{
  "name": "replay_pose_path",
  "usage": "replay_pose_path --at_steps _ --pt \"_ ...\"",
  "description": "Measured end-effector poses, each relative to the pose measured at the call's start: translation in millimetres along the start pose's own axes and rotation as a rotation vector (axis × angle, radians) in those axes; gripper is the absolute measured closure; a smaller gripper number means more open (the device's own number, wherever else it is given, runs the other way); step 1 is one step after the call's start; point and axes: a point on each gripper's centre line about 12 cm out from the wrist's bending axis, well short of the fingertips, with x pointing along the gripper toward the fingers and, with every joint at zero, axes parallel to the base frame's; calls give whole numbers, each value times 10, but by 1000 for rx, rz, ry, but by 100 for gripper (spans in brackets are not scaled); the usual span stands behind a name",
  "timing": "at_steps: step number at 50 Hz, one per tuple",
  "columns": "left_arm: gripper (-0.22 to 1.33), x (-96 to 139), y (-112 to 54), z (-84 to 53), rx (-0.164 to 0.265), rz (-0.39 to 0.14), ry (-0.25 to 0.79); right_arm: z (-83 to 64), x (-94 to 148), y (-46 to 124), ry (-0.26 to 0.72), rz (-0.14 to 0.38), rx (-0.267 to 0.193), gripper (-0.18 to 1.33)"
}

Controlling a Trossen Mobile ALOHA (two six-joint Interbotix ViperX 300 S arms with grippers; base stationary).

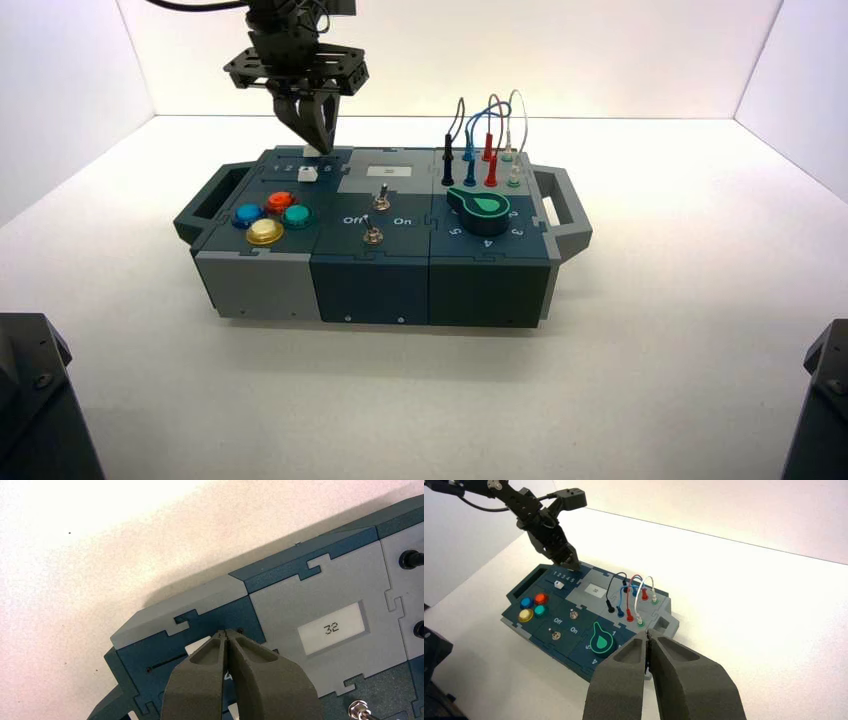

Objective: Move the top slider to position 3.

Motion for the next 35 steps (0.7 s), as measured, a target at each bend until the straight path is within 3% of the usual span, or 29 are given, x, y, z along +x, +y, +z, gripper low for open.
replay_pose_path --at_steps 35 --pt "128 0 6 -5 11 1 5 -1 3 2 2 1 -1 129"
